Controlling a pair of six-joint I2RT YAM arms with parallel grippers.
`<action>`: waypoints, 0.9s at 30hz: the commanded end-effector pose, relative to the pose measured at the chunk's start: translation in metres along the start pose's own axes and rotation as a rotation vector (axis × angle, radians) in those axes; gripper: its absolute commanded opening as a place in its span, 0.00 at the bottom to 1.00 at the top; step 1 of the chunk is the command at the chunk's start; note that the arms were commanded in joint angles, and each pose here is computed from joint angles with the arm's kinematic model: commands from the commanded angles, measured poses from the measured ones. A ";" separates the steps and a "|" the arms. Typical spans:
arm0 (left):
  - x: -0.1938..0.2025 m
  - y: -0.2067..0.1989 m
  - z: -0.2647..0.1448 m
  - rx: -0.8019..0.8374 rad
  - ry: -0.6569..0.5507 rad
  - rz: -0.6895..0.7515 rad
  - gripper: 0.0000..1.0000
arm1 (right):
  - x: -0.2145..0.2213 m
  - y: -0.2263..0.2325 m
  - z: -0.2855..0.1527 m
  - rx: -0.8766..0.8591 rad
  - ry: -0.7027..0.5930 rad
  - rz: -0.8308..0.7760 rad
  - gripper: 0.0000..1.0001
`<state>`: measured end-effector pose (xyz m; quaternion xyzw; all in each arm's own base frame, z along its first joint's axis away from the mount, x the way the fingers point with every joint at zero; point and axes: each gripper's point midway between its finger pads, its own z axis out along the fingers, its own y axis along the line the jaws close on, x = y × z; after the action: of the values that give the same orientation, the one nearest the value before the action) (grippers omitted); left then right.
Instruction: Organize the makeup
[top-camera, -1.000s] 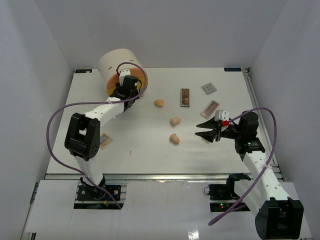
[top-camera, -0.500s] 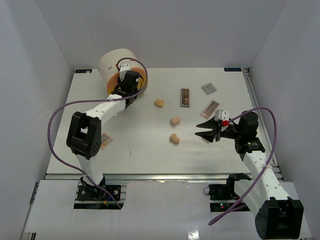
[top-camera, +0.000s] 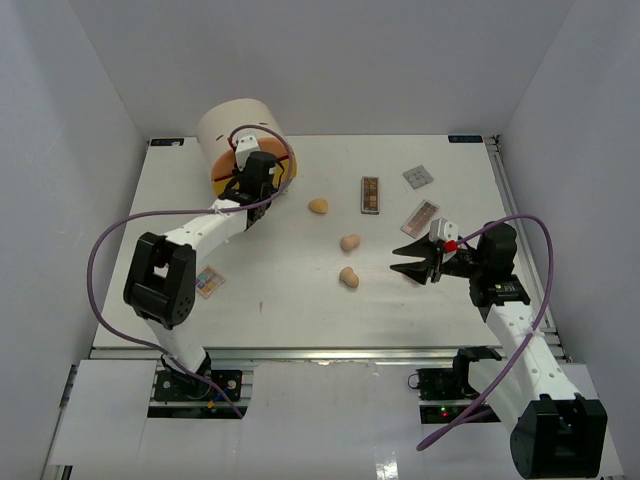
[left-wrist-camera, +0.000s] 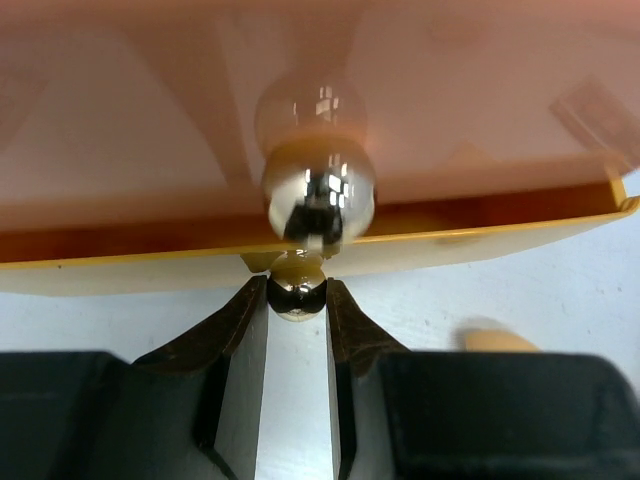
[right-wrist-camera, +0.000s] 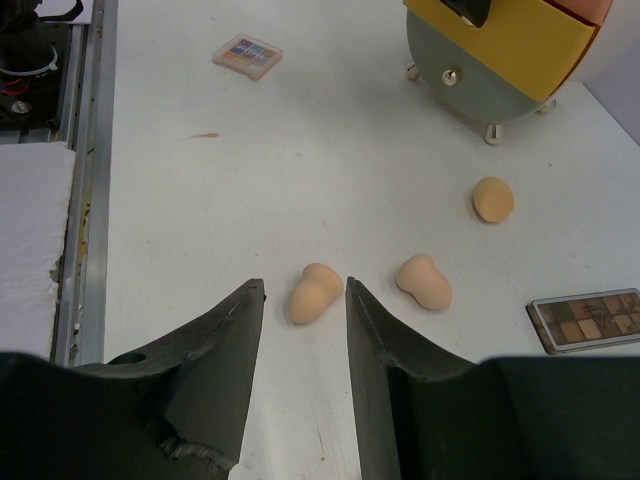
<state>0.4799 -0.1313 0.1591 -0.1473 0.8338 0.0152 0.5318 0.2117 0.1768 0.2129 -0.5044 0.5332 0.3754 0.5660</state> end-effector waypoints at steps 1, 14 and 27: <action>0.007 -0.014 -0.039 0.093 0.020 -0.033 0.12 | -0.002 -0.004 -0.002 0.015 -0.001 -0.020 0.45; 0.021 -0.022 -0.084 0.197 0.045 -0.075 0.11 | -0.006 -0.004 -0.005 0.021 -0.007 -0.034 0.45; 0.022 -0.031 -0.099 0.265 0.065 -0.084 0.18 | -0.007 -0.004 -0.005 0.025 -0.006 -0.037 0.45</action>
<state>0.4025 -0.1619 0.1584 -0.1223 0.8503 -0.0562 0.5087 0.2143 0.1727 0.2148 -0.5009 0.5355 0.3669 0.5725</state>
